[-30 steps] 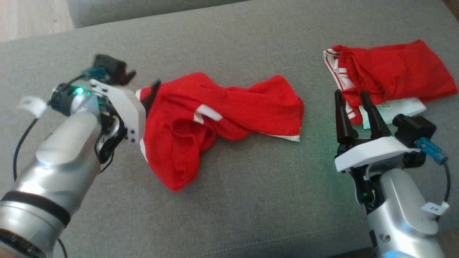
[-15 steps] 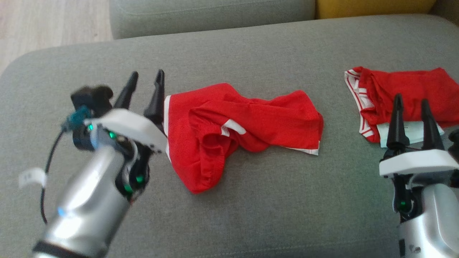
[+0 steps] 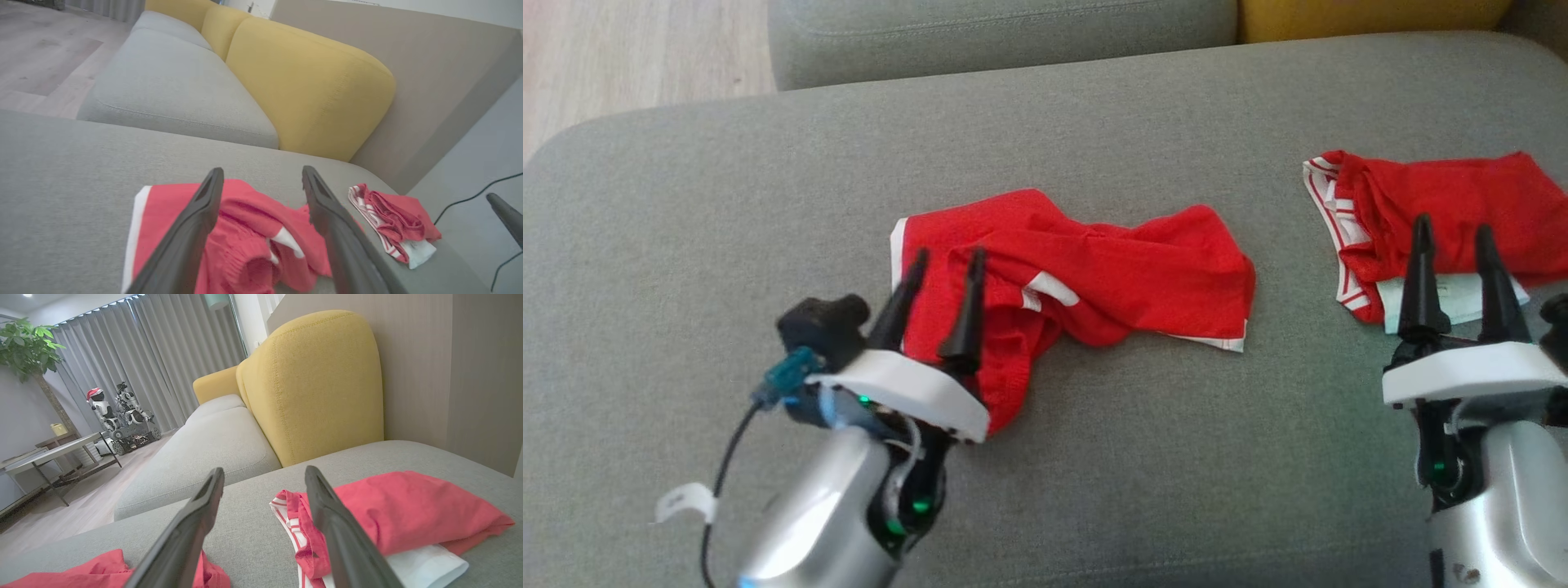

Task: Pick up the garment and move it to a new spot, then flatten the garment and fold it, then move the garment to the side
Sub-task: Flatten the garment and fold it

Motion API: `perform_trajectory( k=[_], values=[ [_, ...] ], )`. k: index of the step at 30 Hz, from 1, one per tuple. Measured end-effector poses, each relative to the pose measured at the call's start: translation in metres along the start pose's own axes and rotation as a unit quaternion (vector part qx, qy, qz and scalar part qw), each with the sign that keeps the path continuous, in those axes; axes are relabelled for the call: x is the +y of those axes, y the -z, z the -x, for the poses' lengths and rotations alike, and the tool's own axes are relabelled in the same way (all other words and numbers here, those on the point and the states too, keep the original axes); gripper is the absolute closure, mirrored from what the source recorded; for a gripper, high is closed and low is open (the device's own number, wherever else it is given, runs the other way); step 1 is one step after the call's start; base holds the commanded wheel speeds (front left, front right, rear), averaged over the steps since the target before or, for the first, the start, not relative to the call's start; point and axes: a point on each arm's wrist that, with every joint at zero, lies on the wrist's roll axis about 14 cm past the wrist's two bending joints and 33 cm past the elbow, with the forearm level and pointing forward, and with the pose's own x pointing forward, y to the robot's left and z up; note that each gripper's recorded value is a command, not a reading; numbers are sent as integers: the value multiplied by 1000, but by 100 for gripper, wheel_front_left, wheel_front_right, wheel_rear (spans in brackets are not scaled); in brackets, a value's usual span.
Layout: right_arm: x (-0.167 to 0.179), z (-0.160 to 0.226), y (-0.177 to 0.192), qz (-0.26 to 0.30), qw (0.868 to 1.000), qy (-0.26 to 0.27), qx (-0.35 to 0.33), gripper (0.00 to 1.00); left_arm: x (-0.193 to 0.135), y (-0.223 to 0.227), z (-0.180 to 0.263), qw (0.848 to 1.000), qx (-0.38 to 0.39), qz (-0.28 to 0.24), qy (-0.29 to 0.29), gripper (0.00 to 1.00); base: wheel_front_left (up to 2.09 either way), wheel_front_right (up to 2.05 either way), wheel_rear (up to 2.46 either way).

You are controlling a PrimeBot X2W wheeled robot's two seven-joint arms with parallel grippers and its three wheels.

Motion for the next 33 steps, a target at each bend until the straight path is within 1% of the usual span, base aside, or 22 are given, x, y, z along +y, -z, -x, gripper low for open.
perform_trajectory(
  k=[3,7,12,17,23,28,33],
  values=[
    [-1,1,2,1,1000,1,3,0,-16,11,-1,1000,13,12,21,0,0,0,0],
    [-3,2,6,-2,1000,5,9,0,-42,33,1,996,55,24,61,0,0,0,0],
    [-4,4,13,-1,1000,5,20,0,-57,60,6,990,114,35,73,0,0,0,0],
    [-8,6,20,-1,999,11,31,0,-41,81,8,987,153,32,32,0,0,0,0],
    [-13,8,25,-1,999,17,38,0,-33,99,8,983,179,32,15,0,0,0,0],
    [-17,10,28,1,999,23,43,0,-21,100,-3,984,175,31,-2,0,0,0,0],
    [-21,13,30,1,999,29,46,0,-21,104,-6,984,177,32,0,0,0,0,0]
  ],
)
